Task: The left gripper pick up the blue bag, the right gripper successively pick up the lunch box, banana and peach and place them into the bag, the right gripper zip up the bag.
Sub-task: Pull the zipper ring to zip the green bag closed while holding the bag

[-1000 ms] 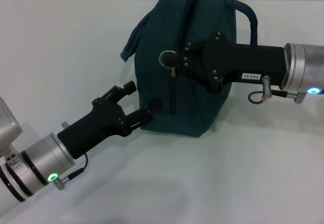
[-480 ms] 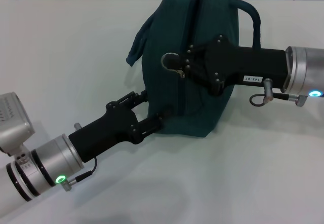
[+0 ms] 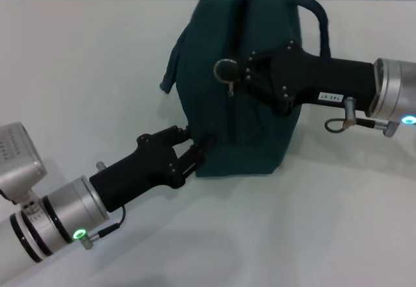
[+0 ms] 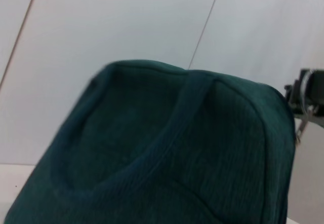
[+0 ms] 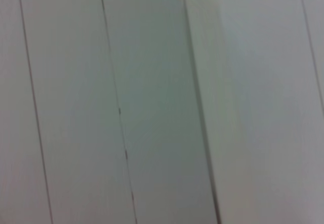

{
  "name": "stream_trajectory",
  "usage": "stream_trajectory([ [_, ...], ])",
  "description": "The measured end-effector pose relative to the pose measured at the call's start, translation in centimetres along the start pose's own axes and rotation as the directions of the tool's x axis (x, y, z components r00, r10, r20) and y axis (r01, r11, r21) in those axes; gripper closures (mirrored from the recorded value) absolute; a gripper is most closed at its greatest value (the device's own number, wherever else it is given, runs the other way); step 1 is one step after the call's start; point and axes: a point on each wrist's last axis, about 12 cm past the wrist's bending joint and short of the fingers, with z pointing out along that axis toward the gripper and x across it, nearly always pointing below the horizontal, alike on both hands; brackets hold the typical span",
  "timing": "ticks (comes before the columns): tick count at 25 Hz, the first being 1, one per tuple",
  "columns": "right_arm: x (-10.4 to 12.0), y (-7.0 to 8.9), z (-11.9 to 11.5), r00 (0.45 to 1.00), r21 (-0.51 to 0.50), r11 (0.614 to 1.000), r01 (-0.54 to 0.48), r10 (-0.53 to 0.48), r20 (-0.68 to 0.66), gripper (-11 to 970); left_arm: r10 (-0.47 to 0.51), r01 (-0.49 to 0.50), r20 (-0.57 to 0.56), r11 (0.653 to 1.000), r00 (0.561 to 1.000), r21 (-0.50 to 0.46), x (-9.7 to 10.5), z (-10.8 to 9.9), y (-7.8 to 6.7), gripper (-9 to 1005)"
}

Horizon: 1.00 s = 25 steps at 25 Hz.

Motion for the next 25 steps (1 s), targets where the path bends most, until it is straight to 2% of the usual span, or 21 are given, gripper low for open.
stream_trajectory([
  [3,-0.1,-0.3,0.0,1.0,0.034,0.999,-0.01,0.009,0.021,942,0.007,-0.007,-0.005,1.0,1.0,0.0,0.3,-0.1,-0.3,665],
  [11,0.1,-1.3,-0.8,0.991,0.136,0.986,-0.096,0.082,0.11,942,0.045,-0.043,-0.038,0.999,0.998,0.03,1.3,-0.2,-1.2,773],
  [19,0.5,-1.0,-0.8,0.991,0.127,0.986,-0.104,0.092,0.098,942,0.04,-0.04,0.003,0.997,0.999,0.061,0.8,-0.2,-1.5,905],
  [22,0.9,-0.9,-0.8,0.991,0.121,0.986,-0.11,0.1,0.085,942,0.037,-0.042,0.053,0.995,0.998,0.09,0.2,-0.2,-1.8,928],
  [25,1.1,-0.8,-0.9,0.991,0.119,0.986,-0.116,0.107,0.078,942,0.036,-0.047,0.093,0.993,0.995,0.113,-0.4,-0.1,-2.0,826],
])
